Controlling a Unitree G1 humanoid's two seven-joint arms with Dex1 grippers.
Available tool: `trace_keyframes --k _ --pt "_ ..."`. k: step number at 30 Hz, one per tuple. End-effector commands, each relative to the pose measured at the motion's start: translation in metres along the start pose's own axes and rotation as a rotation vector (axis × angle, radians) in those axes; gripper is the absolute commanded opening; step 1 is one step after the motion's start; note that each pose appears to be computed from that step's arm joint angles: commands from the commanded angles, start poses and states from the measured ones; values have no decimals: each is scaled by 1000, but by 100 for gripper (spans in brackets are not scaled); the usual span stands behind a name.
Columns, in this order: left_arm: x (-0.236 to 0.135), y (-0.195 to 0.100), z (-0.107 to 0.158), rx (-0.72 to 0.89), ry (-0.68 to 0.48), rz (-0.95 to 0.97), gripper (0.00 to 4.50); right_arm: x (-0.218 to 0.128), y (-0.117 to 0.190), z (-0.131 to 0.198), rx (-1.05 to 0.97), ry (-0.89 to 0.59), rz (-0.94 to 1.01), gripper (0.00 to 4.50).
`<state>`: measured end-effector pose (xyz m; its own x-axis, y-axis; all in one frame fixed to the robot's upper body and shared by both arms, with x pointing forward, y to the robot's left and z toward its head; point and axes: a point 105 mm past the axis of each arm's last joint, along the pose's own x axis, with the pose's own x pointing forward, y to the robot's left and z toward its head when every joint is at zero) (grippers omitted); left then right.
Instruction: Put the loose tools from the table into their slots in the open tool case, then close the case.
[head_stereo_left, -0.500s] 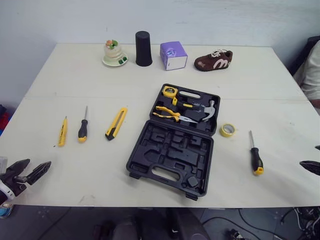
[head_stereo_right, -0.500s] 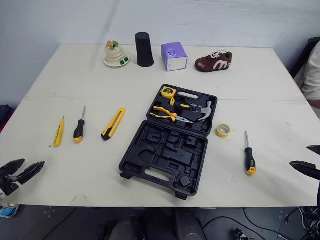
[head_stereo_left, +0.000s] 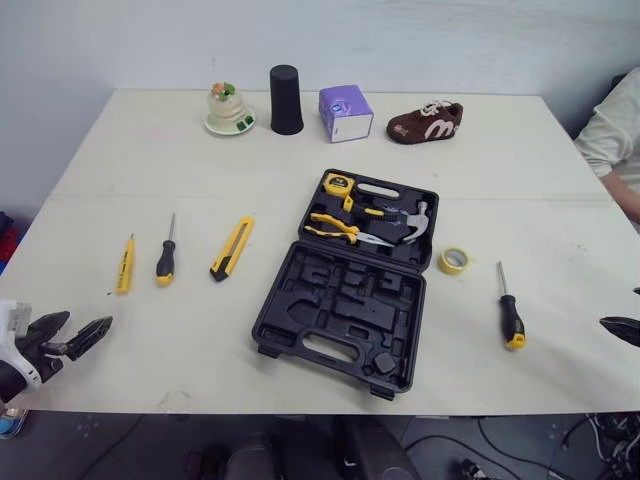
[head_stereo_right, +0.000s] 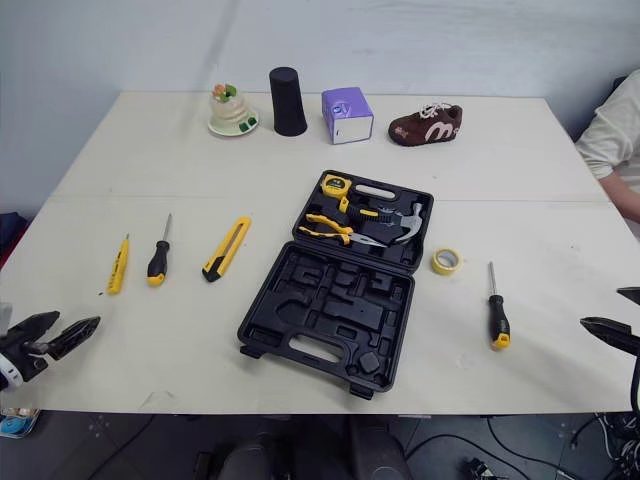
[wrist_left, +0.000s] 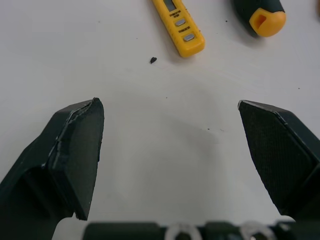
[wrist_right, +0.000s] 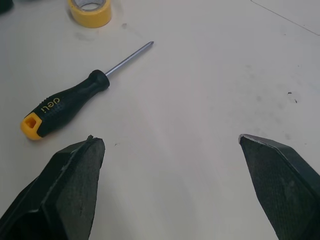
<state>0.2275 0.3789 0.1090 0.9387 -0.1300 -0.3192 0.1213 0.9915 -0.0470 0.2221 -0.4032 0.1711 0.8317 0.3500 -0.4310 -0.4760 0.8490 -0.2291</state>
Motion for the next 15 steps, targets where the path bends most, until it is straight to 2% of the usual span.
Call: trace_keyframes --k 1,15 --pt "3 -3 11 39 -27 1 448 -3 -4 4 -14 -42 -37 450" --pt "4 -2 14 56 -1 -8 448 1 0 1 -17 -50 -60 450"
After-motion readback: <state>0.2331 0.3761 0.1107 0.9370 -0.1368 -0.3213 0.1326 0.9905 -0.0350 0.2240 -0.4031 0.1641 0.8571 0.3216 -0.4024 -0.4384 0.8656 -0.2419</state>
